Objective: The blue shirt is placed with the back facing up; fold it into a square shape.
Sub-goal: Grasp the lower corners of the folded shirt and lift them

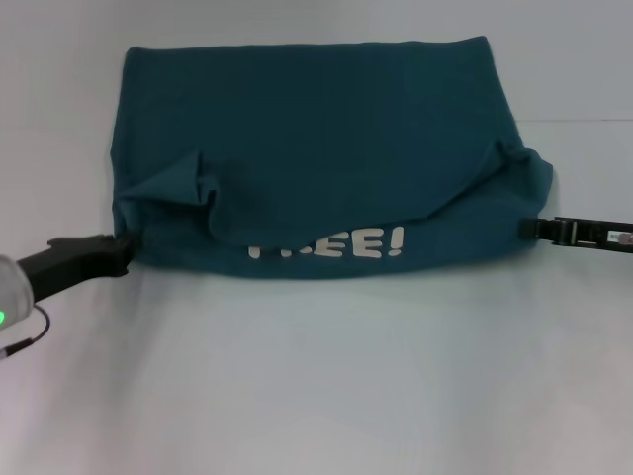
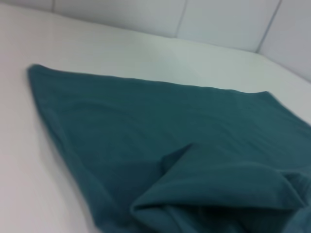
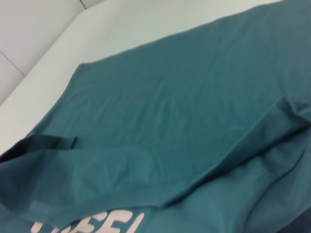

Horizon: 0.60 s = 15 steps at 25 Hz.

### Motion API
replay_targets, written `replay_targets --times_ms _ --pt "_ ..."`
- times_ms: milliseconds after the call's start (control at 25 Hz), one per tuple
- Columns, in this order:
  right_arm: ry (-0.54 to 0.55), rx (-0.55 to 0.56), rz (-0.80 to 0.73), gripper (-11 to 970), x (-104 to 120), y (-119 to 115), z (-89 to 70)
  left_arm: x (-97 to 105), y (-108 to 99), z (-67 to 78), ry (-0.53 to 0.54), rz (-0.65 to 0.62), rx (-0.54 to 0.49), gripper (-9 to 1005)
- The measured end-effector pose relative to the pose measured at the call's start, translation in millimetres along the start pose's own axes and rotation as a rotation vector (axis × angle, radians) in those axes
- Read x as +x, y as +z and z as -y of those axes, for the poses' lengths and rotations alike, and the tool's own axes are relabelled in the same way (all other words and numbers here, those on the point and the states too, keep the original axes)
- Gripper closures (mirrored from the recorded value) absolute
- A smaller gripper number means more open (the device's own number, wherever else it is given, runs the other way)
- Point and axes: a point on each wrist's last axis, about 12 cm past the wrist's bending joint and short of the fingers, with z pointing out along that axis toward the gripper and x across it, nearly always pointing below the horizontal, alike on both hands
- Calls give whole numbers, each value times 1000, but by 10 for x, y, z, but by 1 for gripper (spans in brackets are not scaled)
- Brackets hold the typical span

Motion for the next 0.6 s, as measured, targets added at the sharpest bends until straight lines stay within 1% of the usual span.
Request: replay_targets --times_ms 280,440,600 --pt "-52 -23 22 889 -6 -244 76 86 -268 -11 -96 -23 80 978" --pt "-65 -37 25 886 52 -378 135 147 -393 -9 -139 -28 125 978" --pt "-97 -76 33 884 144 -511 164 176 -490 26 -166 -18 190 977"
